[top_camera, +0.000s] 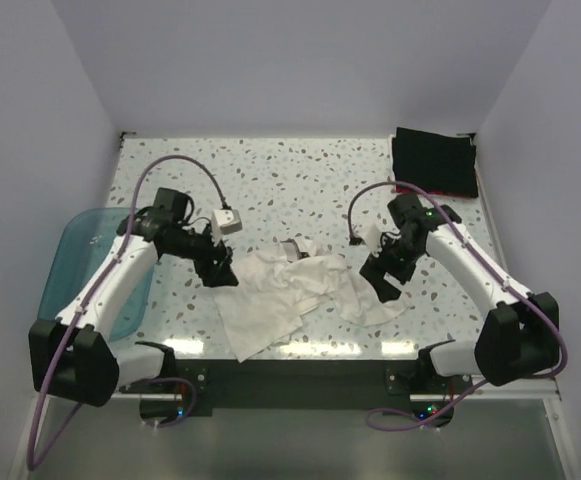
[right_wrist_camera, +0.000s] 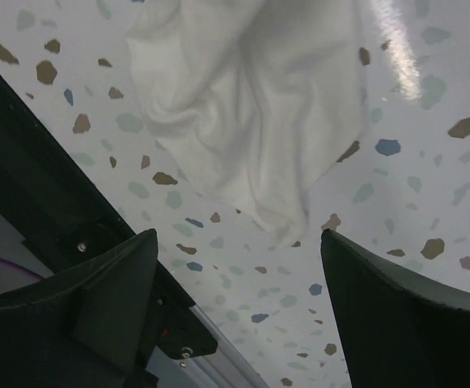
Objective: Fold and stack the t-shirts
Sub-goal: Flatten the tshirt out
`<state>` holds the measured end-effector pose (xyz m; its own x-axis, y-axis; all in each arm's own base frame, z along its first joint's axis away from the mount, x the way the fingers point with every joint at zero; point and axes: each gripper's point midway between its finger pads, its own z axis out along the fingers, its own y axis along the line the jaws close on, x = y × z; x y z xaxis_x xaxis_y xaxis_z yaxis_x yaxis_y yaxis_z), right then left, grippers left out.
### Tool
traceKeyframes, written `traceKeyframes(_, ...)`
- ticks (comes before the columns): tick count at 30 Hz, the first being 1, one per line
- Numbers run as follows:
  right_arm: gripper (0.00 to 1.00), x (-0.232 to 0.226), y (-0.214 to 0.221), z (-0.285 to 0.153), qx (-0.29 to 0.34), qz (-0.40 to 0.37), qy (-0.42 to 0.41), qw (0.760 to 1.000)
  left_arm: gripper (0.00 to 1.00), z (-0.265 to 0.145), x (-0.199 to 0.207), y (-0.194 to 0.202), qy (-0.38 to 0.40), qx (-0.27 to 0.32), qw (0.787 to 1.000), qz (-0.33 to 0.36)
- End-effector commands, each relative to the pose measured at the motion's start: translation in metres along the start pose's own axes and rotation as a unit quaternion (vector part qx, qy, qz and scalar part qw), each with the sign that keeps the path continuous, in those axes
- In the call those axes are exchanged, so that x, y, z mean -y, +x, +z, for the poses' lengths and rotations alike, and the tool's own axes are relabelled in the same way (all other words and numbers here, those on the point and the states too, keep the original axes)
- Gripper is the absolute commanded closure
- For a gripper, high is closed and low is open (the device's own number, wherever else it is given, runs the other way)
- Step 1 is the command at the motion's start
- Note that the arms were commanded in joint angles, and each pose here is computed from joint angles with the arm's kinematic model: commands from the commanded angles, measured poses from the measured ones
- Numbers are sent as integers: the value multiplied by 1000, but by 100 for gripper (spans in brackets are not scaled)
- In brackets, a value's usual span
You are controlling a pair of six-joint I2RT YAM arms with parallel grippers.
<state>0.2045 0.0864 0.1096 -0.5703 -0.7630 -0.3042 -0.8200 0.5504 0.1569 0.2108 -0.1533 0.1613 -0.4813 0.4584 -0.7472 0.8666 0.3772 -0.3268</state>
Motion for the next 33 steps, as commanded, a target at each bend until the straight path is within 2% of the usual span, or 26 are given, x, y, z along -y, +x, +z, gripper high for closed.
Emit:
traceKeyframes(1, 16, -9, 22, 4, -47, -112, 9, 993, 26, 20, -3, 24, 3, -99, 987, 125)
traceKeyframes(4, 16, -11, 27, 17, -57, -161, 19, 985, 21, 24, 3, 54, 9, -156, 964, 216)
traceKeyframes(7, 15, -13, 32, 34, -80, -198, 26, 977, 16, 30, 20, 81, 41, -186, 941, 281)
traceKeyframes(11, 14, -2, 38, 50, -94, -212, 56, 971, 11, 50, 45, 98, 73, -196, 910, 359)
traceKeyframes(16, 16, 13, 45, 63, -108, -221, 86, 965, 12, 74, 64, 122, 97, -212, 888, 396)
traceKeyframes(17, 17, 13, 47, 66, -110, -222, 87, 965, 12, 79, 67, 127, 95, -222, 877, 415)
traceKeyframes(18, 19, 16, 45, 67, -106, -223, 93, 965, 12, 86, 65, 125, 84, -212, 875, 427)
traceKeyframes(20, 22, 17, 46, 70, -106, -228, 93, 963, 15, 91, 65, 141, 86, -229, 868, 433)
traceKeyframes(25, 35, 23, 55, 77, -124, -241, 103, 957, 23, 100, 56, 156, 80, -251, 857, 442)
traceKeyframes(28, 41, 25, 63, 83, -135, -248, 103, 954, 45, 105, 55, 163, 79, -258, 855, 444)
traceKeyframes(29, 43, 25, 67, 85, -140, -249, 101, 953, 60, 106, 53, 163, 73, -259, 856, 441)
traceKeyframes(31, 61, 27, 68, 87, -144, -249, 105, 952, 78, 107, 53, 161, 68, -261, 862, 429)
traceKeyframes(32, 77, 27, 68, 87, -145, -248, 102, 952, 96, 106, 53, 155, 59, -253, 870, 419)
traceKeyframes(33, 83, 26, 71, 84, -153, -245, 99, 952, 100, 104, 53, 144, 52, -246, 877, 409)
